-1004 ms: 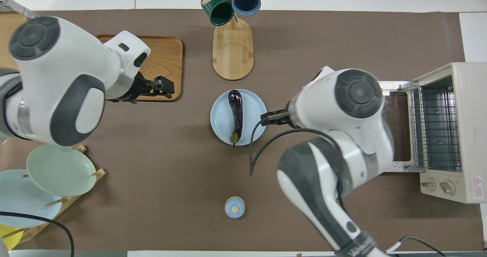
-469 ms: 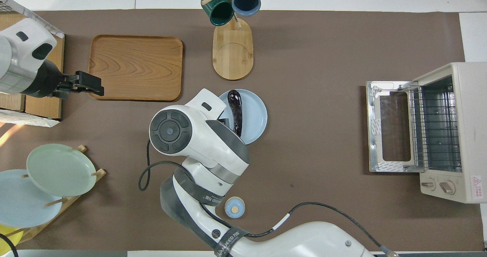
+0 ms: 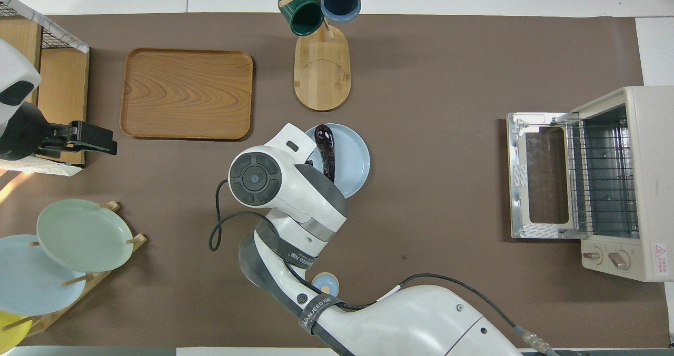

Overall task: Put eggplant into oven
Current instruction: 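Grasp the blue plate with the right gripper while the left gripper withdraws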

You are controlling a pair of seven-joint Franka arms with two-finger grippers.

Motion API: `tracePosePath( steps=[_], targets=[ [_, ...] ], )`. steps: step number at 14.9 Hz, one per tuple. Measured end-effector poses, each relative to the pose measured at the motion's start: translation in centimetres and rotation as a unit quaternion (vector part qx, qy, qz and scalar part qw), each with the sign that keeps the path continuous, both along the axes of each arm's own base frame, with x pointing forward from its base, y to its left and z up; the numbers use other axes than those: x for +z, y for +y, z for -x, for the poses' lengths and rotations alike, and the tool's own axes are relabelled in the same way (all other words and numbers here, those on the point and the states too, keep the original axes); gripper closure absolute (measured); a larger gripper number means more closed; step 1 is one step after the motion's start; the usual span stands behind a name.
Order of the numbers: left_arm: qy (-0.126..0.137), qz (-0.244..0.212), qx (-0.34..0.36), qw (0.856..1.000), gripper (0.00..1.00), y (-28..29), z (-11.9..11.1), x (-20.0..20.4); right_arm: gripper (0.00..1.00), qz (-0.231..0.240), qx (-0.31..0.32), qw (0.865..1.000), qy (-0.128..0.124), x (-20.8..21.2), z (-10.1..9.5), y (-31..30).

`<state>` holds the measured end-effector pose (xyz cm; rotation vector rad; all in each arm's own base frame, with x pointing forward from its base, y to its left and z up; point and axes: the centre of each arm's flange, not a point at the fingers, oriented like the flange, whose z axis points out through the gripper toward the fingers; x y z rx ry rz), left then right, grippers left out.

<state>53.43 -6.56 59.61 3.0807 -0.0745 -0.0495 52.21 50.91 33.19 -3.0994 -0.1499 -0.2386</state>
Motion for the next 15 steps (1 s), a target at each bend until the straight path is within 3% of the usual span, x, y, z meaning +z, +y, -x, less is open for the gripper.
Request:
tracePosePath(
  steps=[5, 12, 15],
  targets=[
    [0.008, -0.027, -0.029, 0.999, 0.0, -1.2, 0.5, -0.3, 0.67, 0.001, 0.006, 1.0, 0.004, -3.2, 1.1, -0.6],
    [0.006, -0.031, -0.023, 0.999, 0.0, -0.3, 0.4, -0.2, 0.71, 0.012, 0.015, 1.0, -0.003, -3.5, 1.3, -0.9],
    [0.006, -0.031, -0.023, 0.999, 0.0, 0.0, 0.3, -0.2, 0.96, 0.037, 0.027, 0.999, -0.013, -2.7, 1.1, -1.2]
  ],
)
